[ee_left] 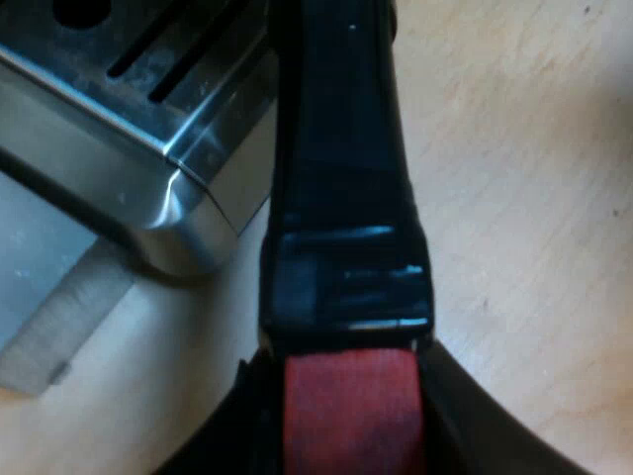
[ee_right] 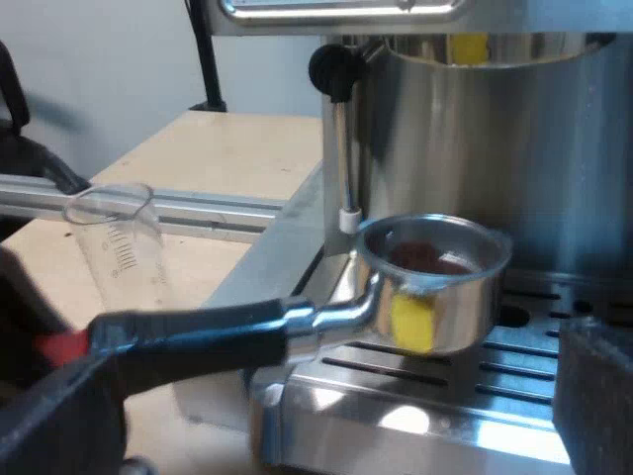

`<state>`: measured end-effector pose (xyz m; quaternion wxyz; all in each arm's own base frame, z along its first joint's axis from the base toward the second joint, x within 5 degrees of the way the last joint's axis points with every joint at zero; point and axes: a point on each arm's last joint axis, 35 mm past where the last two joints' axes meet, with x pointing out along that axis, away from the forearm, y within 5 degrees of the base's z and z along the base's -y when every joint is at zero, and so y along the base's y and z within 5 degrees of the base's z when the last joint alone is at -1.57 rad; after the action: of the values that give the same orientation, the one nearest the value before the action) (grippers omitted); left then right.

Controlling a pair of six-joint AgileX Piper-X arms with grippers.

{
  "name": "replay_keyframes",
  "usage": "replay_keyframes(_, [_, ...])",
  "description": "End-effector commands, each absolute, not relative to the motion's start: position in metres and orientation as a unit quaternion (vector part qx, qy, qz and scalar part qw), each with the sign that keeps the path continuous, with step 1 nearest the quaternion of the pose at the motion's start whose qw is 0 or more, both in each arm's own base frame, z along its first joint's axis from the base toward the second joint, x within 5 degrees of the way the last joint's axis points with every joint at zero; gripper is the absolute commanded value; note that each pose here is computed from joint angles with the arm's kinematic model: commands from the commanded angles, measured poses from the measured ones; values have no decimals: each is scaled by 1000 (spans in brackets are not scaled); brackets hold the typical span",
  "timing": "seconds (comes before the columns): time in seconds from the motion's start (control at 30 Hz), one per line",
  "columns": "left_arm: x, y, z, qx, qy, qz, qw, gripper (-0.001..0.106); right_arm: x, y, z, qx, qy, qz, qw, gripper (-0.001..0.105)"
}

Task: Put the handle in the coffee machine

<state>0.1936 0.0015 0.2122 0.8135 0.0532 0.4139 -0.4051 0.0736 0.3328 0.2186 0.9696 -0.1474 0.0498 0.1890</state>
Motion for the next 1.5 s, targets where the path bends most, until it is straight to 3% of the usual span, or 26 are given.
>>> replay_keyframes(0.03, [200,0,216,39,381,-431,817,0,82,329,219,-151,47,154,975,89])
replay_keyframes(0.43, [221,3,222,30,380,-440,813,0,92,340,196,-190,23,114,975,89])
replay_keyframes(0.73, [235,4,225,69,359,-457,811,0,93,347,187,-189,5,116,975,89])
replay_keyframes(1.5, [256,6,226,66,328,-458,823,0,108,343,189,-181,6,98,979,89])
